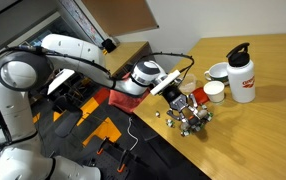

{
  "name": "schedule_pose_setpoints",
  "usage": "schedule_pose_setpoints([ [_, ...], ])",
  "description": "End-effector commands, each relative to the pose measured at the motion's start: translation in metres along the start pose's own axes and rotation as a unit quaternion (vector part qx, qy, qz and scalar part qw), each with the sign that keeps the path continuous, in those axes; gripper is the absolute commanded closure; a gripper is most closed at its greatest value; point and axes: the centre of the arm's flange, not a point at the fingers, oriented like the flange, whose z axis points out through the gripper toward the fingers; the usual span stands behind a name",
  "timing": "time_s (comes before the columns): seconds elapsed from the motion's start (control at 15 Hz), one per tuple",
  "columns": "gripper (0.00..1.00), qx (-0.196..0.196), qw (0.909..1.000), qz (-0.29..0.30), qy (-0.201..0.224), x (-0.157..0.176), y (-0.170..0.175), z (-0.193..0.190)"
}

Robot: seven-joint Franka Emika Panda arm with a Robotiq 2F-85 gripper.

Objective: Sweep the candy to the right

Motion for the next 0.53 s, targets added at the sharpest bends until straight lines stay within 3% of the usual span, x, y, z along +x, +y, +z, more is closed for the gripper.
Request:
schedule_pose_setpoints([
  [0.0, 0.88, 0.007, 0.9998, 0.016, 0.0, -0.013, 0.004, -0.006],
  [0.47, 0.88, 0.018, 0.9964, -0.006, 0.083, -0.044, -0.036, -0.075],
])
